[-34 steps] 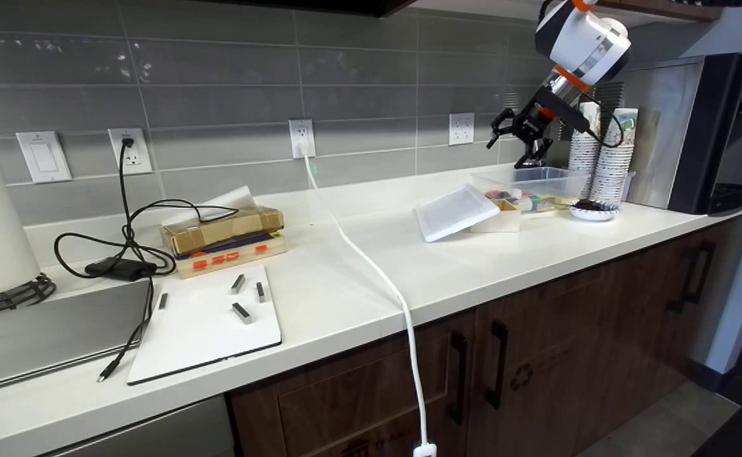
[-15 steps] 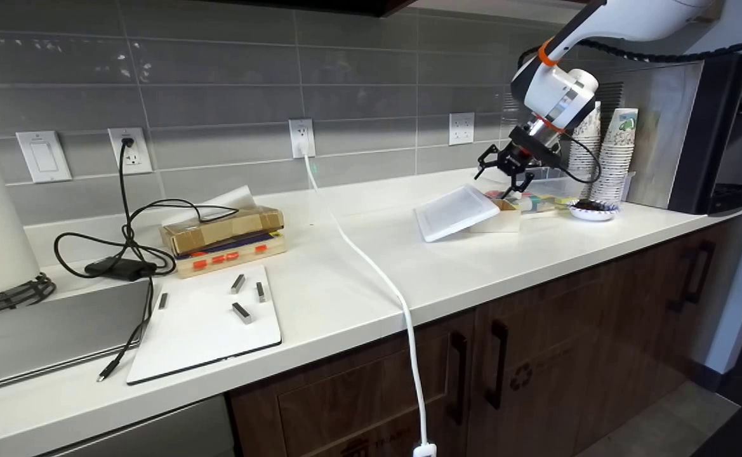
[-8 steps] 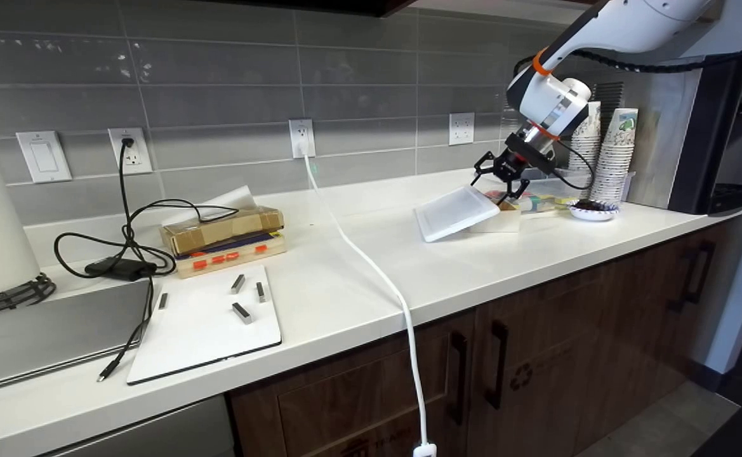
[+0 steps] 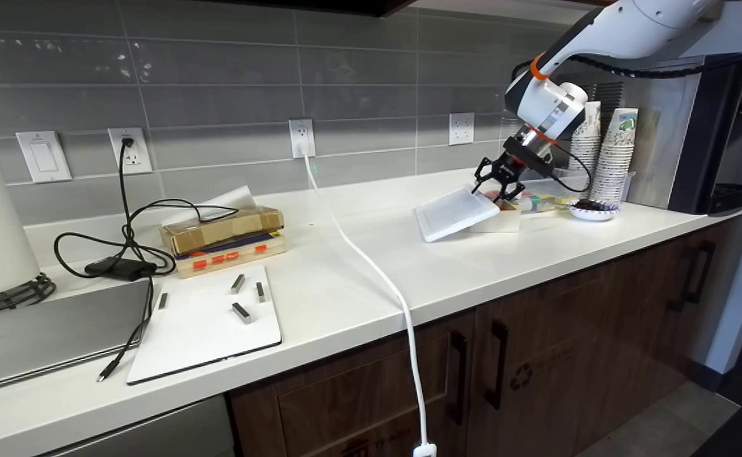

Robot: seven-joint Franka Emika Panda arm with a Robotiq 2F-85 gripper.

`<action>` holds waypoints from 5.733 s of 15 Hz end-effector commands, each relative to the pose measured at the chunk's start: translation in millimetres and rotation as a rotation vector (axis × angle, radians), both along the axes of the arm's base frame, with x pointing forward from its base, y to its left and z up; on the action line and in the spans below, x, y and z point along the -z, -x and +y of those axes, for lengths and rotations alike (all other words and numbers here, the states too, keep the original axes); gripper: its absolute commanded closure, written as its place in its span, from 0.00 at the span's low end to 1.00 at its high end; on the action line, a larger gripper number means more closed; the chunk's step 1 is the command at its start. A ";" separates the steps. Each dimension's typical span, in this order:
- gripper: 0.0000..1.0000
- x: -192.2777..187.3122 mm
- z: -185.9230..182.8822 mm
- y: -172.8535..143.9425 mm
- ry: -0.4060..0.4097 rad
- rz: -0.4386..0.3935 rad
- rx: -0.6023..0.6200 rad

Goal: Put the white lid on top of the clear storage container.

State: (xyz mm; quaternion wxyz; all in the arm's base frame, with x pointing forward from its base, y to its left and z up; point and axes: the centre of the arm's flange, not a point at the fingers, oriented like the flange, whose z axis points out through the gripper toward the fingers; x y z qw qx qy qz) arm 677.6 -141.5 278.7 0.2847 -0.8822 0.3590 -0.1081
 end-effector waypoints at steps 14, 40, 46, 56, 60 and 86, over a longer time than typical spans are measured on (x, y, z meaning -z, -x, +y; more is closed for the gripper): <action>0.96 -45.6 24.7 7.7 0.032 -0.131 -0.106; 0.96 -97.1 -35.0 116.1 -0.015 -0.941 0.538; 0.96 -59.0 -90.6 100.4 -0.071 -1.026 0.643; 0.96 -69.0 -118.6 92.7 -0.162 -1.061 0.704; 0.96 -63.0 -139.1 111.4 -0.181 -1.047 0.802; 0.96 -13.0 -133.7 74.1 -0.319 -0.830 0.982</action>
